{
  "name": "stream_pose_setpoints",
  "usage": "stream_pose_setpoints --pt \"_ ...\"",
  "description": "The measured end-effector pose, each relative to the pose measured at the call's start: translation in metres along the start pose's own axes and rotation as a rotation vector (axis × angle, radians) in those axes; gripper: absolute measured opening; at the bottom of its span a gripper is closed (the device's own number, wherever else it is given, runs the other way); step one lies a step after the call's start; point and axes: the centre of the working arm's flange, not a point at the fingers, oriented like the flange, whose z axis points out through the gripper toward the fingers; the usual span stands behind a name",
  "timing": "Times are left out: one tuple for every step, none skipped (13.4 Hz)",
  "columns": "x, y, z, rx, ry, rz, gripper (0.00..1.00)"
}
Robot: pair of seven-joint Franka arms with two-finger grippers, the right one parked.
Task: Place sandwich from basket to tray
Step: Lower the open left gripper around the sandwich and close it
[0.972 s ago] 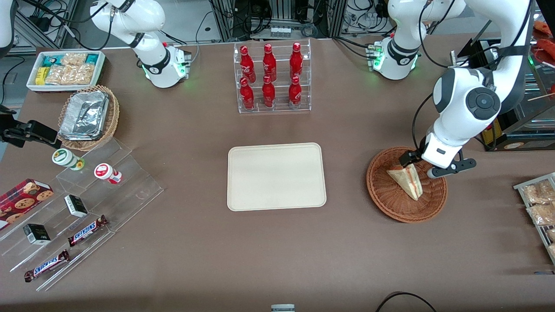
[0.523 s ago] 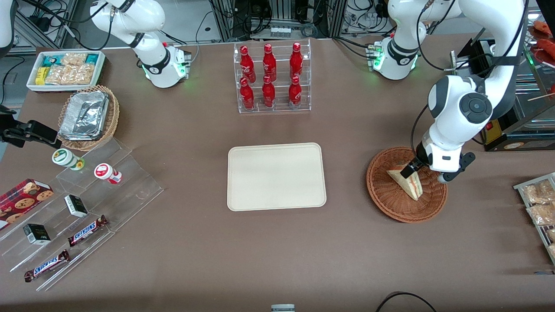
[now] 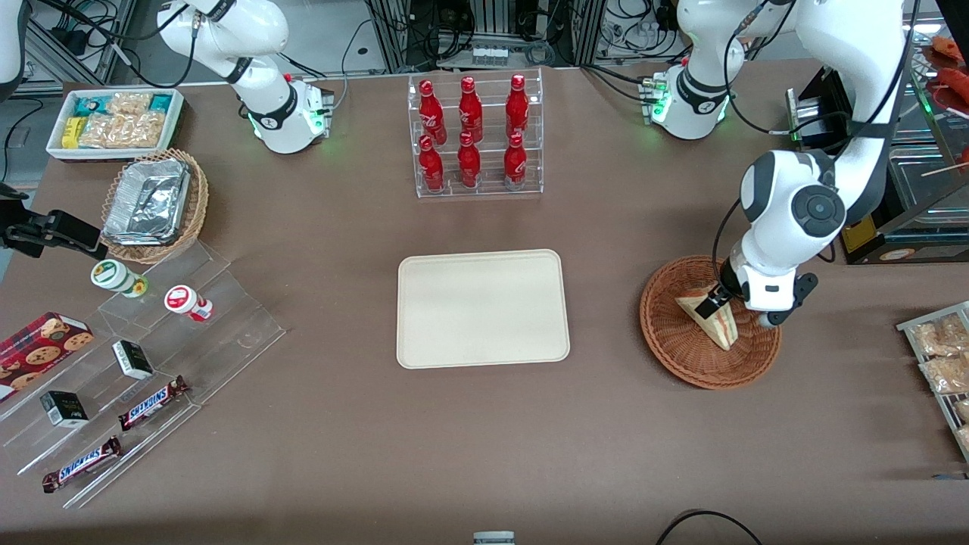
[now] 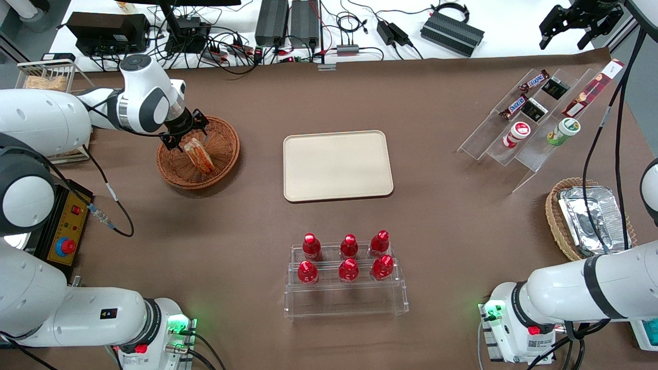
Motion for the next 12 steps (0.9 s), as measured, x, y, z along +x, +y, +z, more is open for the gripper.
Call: stream_pose_setpoints --pt "0.001 0.000 0.008 0.003 -0.005 -0.002 1.00" --pt "0.001 -0.001 0.015 0.007 -0.011 -0.003 1.00" --pt "0.001 -0.001 0.022 0.010 -0.016 -0.004 1.00" --pt "0.001 -0.001 0.028 0.013 -0.021 -0.006 1.00" --pt "0.002 -0.002 0.033 0.017 -0.025 -0.014 0.97" --pt "0.004 -0.005 0.037 0.022 -0.028 -0.035 0.95" --pt "0.005 -0.007 0.040 0.027 -0.030 -0.052 0.84" --pt "0.007 -0.008 0.041 0.029 -0.031 -0.058 0.74" --pt "0.007 -0.009 0.042 0.030 -0.031 -0.059 0.60" --pt "0.007 -0.009 0.041 0.032 -0.033 -0.058 0.51" --pt "0.007 -0.009 0.040 0.035 -0.035 -0.058 0.41" --pt "0.007 -0.008 0.037 0.040 -0.037 -0.058 0.35"
